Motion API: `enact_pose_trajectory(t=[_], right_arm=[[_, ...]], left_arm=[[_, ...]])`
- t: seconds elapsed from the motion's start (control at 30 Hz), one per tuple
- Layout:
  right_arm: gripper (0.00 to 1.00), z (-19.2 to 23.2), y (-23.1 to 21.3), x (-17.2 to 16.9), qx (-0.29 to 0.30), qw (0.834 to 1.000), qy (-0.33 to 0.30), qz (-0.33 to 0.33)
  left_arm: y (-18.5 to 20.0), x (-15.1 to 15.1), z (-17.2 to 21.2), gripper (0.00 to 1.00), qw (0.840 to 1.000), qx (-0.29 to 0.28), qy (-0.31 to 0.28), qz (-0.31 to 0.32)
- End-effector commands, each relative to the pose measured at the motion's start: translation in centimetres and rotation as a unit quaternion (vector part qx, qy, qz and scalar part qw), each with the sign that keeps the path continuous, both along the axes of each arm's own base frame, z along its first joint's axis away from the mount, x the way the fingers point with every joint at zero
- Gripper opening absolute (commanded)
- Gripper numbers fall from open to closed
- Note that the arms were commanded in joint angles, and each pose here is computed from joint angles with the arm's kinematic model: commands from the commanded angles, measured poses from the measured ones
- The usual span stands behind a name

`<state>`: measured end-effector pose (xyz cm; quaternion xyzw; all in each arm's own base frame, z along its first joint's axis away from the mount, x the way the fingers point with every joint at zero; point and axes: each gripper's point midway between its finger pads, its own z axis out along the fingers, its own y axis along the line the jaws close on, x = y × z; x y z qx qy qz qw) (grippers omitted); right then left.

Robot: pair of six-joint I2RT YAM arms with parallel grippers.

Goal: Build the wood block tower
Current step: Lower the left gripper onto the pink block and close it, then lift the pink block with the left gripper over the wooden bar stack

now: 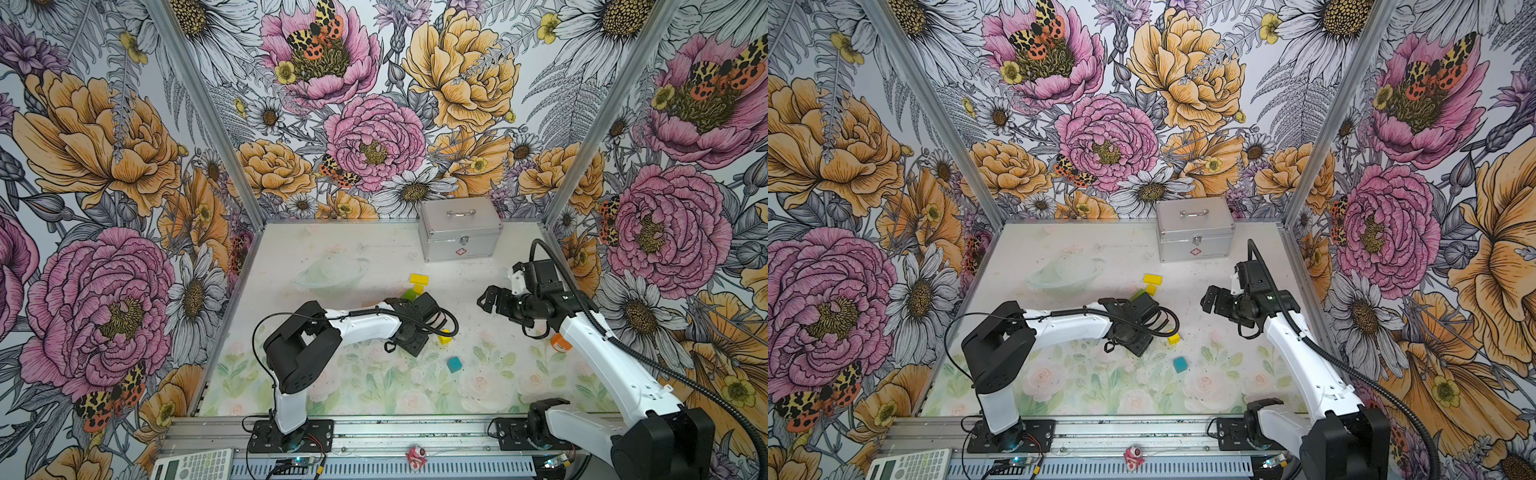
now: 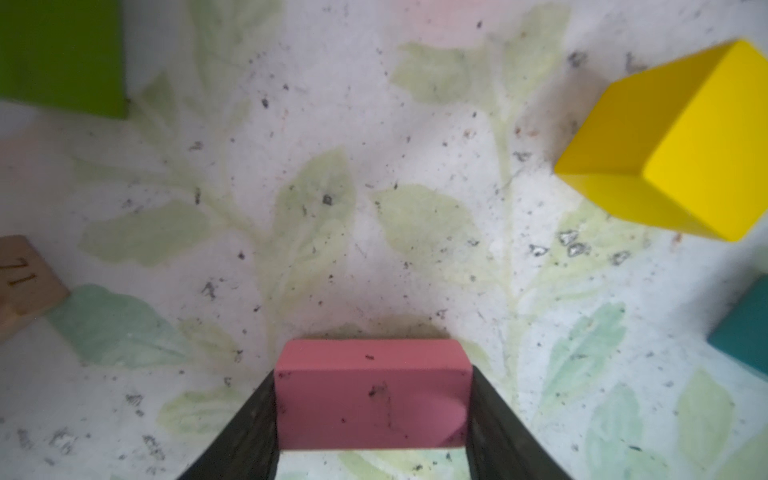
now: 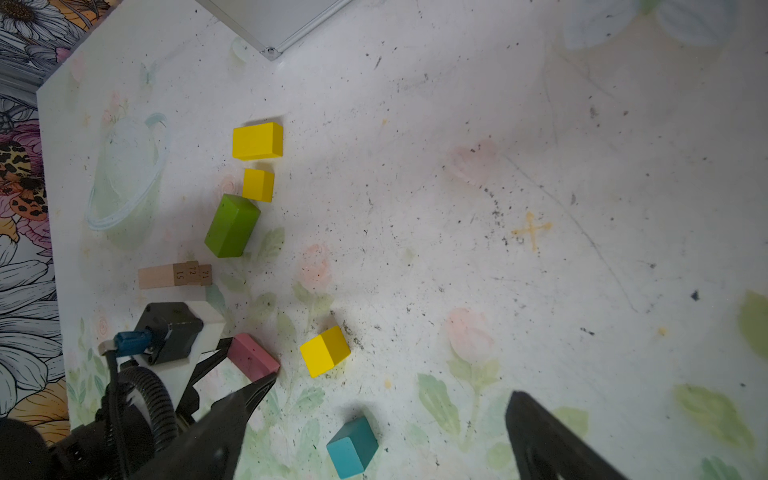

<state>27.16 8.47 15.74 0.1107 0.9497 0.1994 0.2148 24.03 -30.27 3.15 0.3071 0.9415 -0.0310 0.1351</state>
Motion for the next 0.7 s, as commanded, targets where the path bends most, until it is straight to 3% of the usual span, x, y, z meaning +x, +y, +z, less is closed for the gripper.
enact_pose_trajectory(t=[0.0, 0.33, 0.67], right_arm=[[1.00, 0.4, 0.0, 0.2, 0.004, 1.000, -0.016, 0.002], [1.00, 0.1, 0.4, 0.7, 0.006, 1.000, -0.021, 0.008], [1.00, -0.7, 0.7, 1.2, 0.009, 1.000, -0.023, 0.019]], left_arm=[[0.6, 1.0, 4.0, 0.56, 0.999, -0.001, -0.038, 0.036], [5.1, 3.6, 10.0, 0.58, 0.985, -0.010, -0.084, 0.152], [10.1, 6.3, 9.8, 0.58, 0.967, -0.015, -0.073, 0.243]])
